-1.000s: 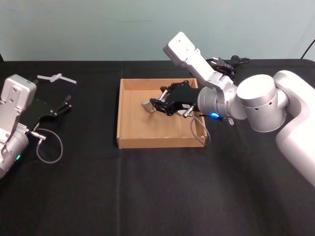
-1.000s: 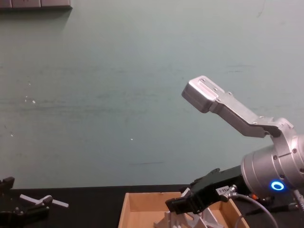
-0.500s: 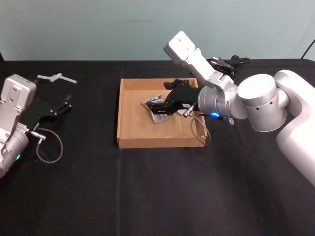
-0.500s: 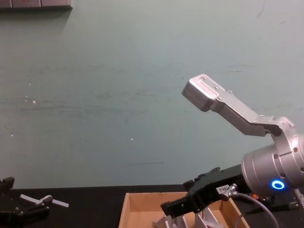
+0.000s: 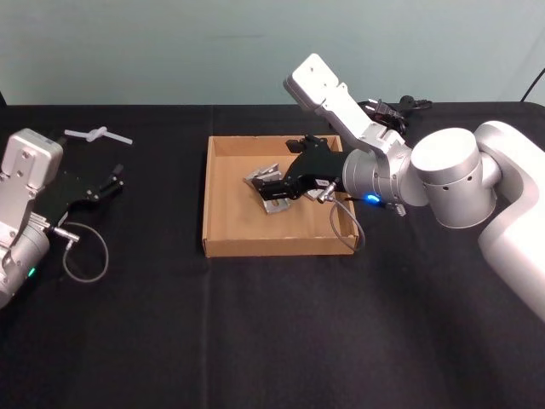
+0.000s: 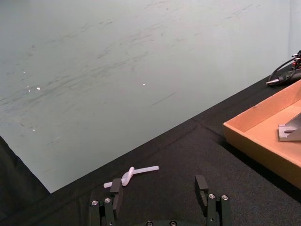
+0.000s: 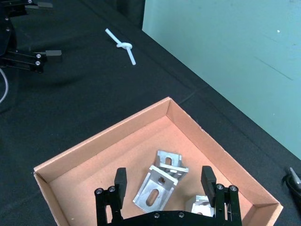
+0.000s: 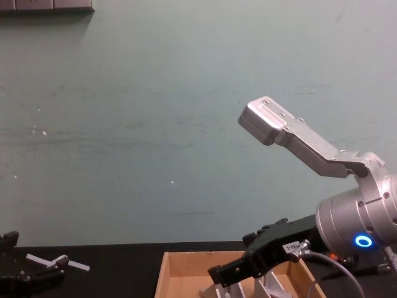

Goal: Use one hand to pick up the angle iron from the table and place it into the box.

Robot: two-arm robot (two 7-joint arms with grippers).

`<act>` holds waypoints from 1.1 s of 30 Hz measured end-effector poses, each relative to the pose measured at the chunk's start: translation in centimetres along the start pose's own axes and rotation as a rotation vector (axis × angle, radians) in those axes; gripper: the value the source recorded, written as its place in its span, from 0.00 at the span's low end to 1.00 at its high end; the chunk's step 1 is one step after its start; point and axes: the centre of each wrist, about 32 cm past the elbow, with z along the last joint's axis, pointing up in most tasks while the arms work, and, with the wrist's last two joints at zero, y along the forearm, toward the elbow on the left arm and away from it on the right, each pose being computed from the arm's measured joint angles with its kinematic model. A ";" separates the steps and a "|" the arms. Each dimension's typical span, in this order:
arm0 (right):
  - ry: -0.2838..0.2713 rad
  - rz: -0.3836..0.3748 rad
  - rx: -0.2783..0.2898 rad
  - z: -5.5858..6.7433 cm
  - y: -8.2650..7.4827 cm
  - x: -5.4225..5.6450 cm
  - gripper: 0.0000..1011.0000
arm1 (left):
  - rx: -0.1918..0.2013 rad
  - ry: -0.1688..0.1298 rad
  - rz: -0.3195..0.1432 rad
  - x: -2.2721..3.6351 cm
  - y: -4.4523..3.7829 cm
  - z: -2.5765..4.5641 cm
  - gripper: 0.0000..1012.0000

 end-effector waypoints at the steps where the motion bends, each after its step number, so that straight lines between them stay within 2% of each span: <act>1: 0.000 0.000 0.000 0.0 0.0 0.0 0.99 | 0.000 0.000 0.000 0.00 0.00 0.00 0.99; 33: -0.008 -0.004 0.003 0.1 -0.1 0.0 0.99 | 0.000 0.000 0.000 0.00 0.00 0.00 0.99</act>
